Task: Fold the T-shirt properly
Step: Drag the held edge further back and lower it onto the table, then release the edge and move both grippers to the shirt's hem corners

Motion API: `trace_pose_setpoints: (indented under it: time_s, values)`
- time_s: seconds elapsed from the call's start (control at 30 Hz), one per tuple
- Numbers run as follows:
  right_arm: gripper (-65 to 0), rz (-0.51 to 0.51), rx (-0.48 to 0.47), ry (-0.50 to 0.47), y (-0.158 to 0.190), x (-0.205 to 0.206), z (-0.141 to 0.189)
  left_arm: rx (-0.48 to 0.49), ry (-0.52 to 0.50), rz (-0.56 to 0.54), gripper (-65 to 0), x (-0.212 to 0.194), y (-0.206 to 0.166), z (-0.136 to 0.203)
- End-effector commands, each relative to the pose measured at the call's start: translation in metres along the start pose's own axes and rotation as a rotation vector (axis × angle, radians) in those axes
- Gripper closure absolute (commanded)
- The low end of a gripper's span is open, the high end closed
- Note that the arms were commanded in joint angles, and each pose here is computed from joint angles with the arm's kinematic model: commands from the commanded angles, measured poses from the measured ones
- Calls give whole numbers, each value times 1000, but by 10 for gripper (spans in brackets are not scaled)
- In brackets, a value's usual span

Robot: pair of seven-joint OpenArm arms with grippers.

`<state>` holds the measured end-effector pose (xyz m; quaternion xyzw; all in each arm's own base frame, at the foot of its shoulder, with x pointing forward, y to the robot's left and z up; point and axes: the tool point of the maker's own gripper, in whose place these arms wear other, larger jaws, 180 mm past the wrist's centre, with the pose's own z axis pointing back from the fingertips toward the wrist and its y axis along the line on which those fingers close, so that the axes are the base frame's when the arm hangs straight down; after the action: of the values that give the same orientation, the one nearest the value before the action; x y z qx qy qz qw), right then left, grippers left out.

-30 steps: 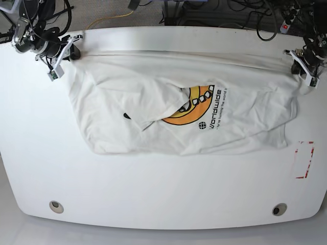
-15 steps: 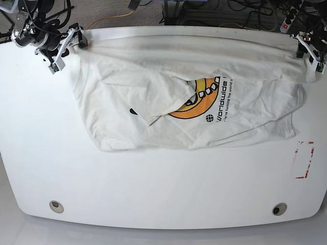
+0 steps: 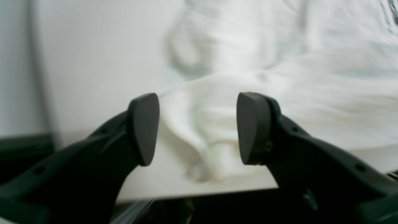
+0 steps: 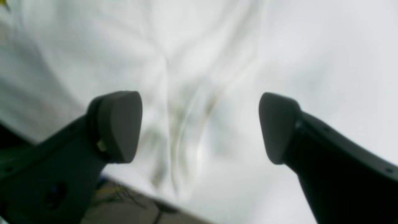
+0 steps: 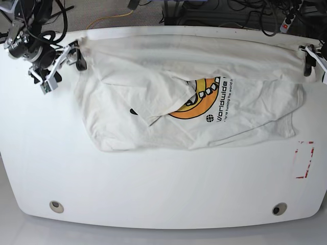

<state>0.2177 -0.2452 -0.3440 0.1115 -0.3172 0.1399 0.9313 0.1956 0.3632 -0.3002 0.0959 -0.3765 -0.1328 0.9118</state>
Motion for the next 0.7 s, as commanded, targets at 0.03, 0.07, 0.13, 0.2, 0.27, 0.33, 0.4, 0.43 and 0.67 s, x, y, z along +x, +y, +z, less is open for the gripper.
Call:
trace_pose_setpoints:
  time_s: [0.03,0.07,0.13,0.2,0.27,0.33,0.4,0.43,0.67]
  values:
    - [-523,-41,5,-69,-18,25,-11,37,-100,-30,-367,37,10,-1]
    - [-510,-55,8,-82,-22,31,-14,48,-103,-34,-367,39,13,-2]
    - [-484,-87,34,-103,-29,46,-28,84,-112,-47,-367,48,21,-4]
    - [-466,-83,44,-88,-36,56,-40,104,-131,-44,-367,57,22,-9]
    - [-453,-73,33,-74,-46,70,-52,146,-138,-36,-367,64,26,-14]
    - [-452,-65,11,-65,-53,81,-60,182,-132,-31,-367,67,28,-19]
    - [-452,-61,1,-78,-56,95,-70,221,-132,-17,-367,72,32,-24]
    - [-452,-56,-5,-79,-57,101,-75,231,-130,1,-367,73,32,-29]
    - [-450,-25,-1,-93,-61,140,-105,245,-126,91,-367,81,32,-55]
